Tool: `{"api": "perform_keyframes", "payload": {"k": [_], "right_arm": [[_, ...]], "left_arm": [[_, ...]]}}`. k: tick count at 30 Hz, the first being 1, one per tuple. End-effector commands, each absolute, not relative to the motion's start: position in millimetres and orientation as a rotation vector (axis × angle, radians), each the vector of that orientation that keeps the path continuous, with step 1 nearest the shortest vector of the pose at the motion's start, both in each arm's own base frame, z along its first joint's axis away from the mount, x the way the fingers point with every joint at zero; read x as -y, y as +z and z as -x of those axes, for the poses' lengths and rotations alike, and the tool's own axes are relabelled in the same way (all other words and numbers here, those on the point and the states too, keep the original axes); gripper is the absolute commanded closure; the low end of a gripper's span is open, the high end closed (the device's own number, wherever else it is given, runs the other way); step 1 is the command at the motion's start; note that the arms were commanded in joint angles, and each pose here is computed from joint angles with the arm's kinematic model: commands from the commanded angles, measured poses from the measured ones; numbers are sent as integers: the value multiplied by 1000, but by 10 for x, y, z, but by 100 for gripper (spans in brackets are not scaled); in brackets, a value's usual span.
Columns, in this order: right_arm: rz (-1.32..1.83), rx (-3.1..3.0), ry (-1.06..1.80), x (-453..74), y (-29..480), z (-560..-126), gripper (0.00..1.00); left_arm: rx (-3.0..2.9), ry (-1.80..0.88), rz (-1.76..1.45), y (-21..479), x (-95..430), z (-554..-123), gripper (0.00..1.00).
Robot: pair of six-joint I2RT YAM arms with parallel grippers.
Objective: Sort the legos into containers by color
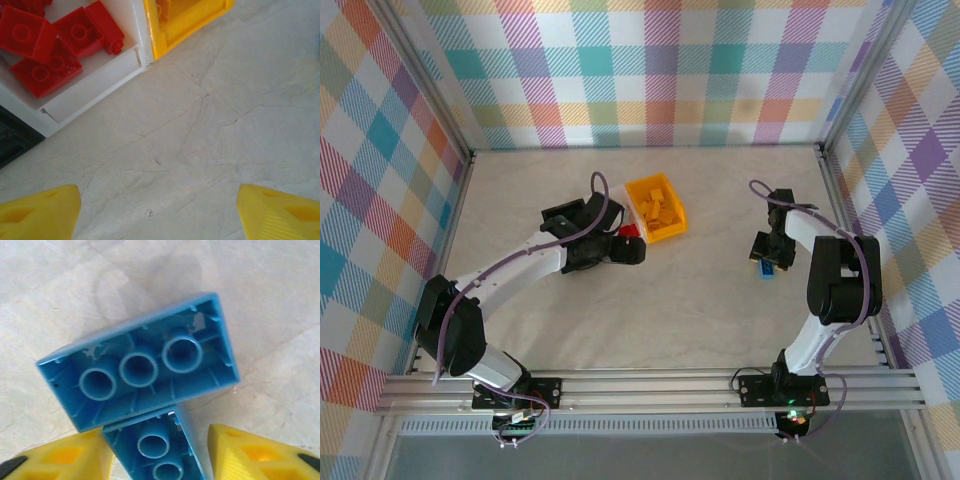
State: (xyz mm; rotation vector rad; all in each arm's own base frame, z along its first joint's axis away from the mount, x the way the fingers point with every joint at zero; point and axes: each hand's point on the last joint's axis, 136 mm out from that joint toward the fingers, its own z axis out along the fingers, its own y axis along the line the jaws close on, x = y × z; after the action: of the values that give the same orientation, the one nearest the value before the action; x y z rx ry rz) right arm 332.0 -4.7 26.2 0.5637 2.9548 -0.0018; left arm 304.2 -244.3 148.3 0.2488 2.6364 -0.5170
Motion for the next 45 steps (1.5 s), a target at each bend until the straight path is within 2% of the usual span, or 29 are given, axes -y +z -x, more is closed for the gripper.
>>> {"api": "perform_keyframes", "payload": {"k": [1,7,12,20,26,29,36,37,39,40,45], "right_arm": [[-547,-2959,63,-37,262,-3295,57],[-497,-2911,131,-248,494,-3259,65],[-359,-2872,269,-839,805,-3280,65],[101,-2711,635,-2643,1665,-3508,65],[364,-2664,886,-3864,1755,-3656,65],[449,-2637,950,-4301,1710,-3735,65],[502,-2636,1035,-4832,1516,-3864,64],[499,-2638,1040,-4857,1490,-3886,62],[499,-2634,1051,-4894,1459,-3903,48],[499,-2629,1055,-4899,1473,-3908,45],[552,-2543,1075,-4893,1801,-3880,40]], "left_arm": [[-2625,-530,-225,1537,2371,-2998,18],[-2615,-528,-199,1564,2295,-2970,18],[-2584,-517,-174,1682,2185,-2954,18],[-2432,-390,18,2133,1433,-2829,17],[-2303,-303,98,2422,1023,-2578,16],[-2287,-263,112,2457,891,-2492,16],[-2300,-227,121,2426,762,-2407,15],[-2301,-229,122,2421,756,-2407,15],[-2304,-235,127,2403,751,-2415,14],[-2309,-240,126,2381,755,-2418,14],[-2315,-276,131,2341,794,-2466,14]]}}
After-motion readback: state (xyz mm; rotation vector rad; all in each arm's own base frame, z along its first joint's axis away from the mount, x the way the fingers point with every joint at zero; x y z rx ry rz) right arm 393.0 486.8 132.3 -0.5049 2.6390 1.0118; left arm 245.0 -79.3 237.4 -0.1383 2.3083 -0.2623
